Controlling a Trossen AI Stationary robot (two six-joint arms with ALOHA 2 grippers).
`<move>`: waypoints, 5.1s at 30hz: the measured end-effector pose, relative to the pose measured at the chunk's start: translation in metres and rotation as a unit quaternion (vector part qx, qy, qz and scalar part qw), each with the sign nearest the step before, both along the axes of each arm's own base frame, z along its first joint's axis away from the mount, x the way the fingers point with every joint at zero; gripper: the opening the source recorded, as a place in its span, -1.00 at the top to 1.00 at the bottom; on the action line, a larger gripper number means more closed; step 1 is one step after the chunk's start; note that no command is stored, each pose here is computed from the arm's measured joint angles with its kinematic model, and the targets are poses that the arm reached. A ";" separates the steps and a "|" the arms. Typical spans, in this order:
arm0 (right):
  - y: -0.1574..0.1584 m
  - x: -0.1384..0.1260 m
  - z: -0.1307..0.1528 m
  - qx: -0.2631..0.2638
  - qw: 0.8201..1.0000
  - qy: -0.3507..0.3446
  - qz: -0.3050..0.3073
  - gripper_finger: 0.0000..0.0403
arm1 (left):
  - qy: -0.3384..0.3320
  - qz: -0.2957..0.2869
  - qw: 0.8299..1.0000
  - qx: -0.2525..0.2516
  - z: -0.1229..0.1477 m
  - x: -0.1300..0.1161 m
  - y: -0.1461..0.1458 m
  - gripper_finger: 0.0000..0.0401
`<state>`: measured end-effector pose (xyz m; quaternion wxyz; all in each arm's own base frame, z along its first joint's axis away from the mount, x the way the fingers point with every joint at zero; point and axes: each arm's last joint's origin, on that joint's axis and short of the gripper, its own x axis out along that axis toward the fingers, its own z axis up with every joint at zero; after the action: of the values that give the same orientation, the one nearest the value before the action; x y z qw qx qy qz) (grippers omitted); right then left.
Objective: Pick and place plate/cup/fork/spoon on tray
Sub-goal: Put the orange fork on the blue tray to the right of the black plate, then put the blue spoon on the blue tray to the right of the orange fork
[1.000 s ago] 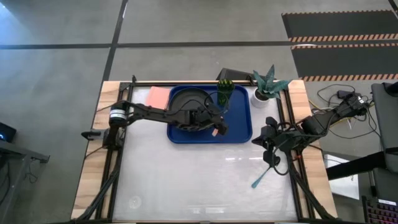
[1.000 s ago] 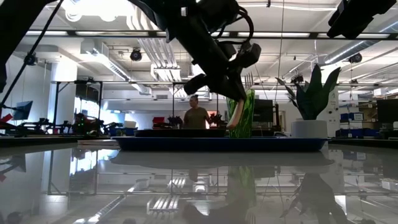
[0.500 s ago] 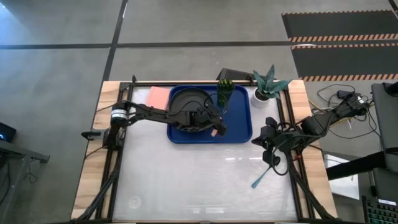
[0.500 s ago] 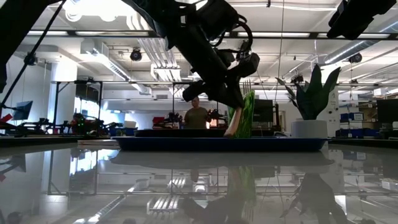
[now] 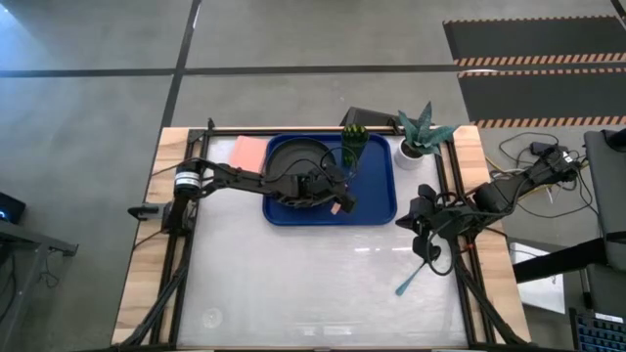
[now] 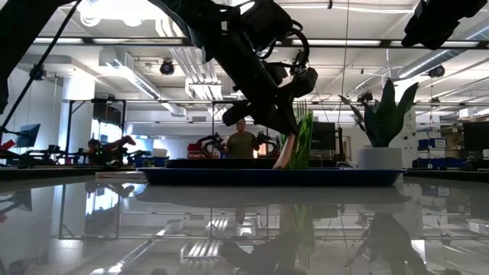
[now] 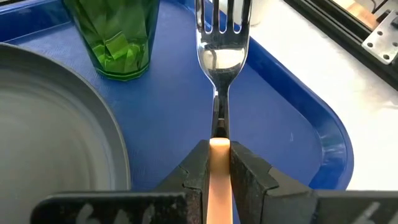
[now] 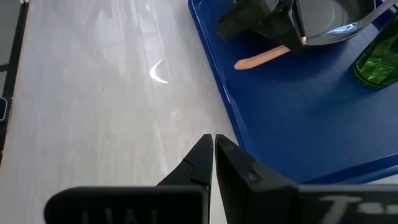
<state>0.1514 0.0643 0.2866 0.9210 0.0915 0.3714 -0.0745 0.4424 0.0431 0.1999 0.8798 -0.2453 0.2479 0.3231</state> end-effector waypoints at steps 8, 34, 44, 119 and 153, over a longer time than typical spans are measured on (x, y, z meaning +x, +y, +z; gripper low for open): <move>0.000 0.000 0.000 0.001 1.000 0.000 -0.001 0.96 | 0.006 0.000 1.000 -0.001 -0.006 -0.002 0.000 0.85; 0.000 0.000 0.000 0.008 1.000 -0.004 -0.007 0.96 | -0.022 -0.001 1.000 0.007 -0.012 -0.004 0.007 0.81; 0.000 0.000 0.000 0.012 1.000 -0.004 -0.010 0.96 | -0.030 -0.001 1.000 0.007 -0.011 -0.003 0.009 0.45; -0.117 0.223 -0.142 0.034 0.958 0.253 -0.129 0.96 | -0.261 -0.232 0.910 0.224 0.057 -0.264 -0.070 0.37; -0.111 0.193 -0.120 0.051 0.930 0.339 -0.132 0.96 | -0.252 -0.236 0.912 0.222 0.054 -0.263 -0.070 0.37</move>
<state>0.3443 -0.0469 0.1670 0.7158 0.1561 0.6497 -0.2027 0.1789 -0.0270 0.2542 0.9954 -0.0517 -0.0096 0.0804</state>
